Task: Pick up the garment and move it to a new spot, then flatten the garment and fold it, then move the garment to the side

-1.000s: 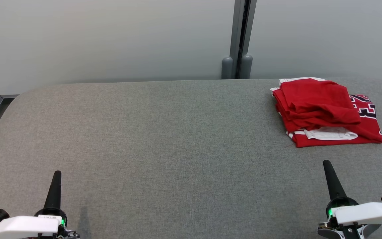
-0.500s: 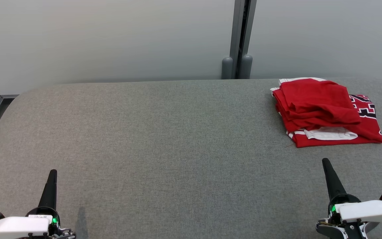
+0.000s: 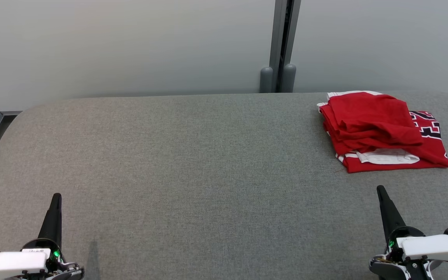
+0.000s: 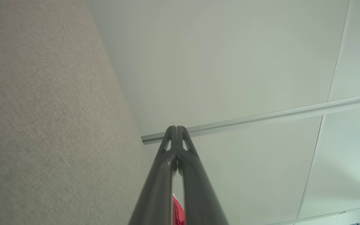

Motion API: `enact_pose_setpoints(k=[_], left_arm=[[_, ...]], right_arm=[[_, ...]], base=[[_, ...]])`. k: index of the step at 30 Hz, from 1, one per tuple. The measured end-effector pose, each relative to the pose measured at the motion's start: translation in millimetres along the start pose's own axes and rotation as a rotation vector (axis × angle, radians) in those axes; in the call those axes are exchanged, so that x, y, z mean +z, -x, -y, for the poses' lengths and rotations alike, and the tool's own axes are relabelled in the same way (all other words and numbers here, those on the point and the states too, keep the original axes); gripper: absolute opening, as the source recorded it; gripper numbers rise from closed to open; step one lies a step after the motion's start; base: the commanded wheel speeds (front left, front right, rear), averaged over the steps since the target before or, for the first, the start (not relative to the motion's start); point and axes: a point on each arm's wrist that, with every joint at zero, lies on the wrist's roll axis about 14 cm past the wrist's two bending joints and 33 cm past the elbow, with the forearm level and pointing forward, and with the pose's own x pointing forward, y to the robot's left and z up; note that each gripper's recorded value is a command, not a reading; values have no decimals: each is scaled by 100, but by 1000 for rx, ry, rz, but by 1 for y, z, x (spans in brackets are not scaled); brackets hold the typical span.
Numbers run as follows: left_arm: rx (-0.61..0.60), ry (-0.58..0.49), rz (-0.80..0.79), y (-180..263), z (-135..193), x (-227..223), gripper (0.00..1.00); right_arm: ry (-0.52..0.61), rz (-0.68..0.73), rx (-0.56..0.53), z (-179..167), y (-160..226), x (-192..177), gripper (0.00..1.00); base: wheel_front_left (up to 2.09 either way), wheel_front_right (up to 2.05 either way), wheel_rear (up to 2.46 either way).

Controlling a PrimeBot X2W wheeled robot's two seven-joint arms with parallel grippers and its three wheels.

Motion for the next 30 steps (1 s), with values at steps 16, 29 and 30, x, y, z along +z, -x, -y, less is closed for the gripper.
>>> enact_pose_setpoints(k=[16,29,30], left_arm=[[-30,96,-4,0,6,5,0],[-50,134,-6,-1,10,7,0],[-50,134,-6,-1,10,7,0]], right_arm=[[-112,-3,1,-1,-1,-1,0],[-158,-4,5,-3,-2,-2,0],[-158,-4,5,-3,-2,-2,0]], base=[[0,0,0],[0,0,0],[0,0,0]])
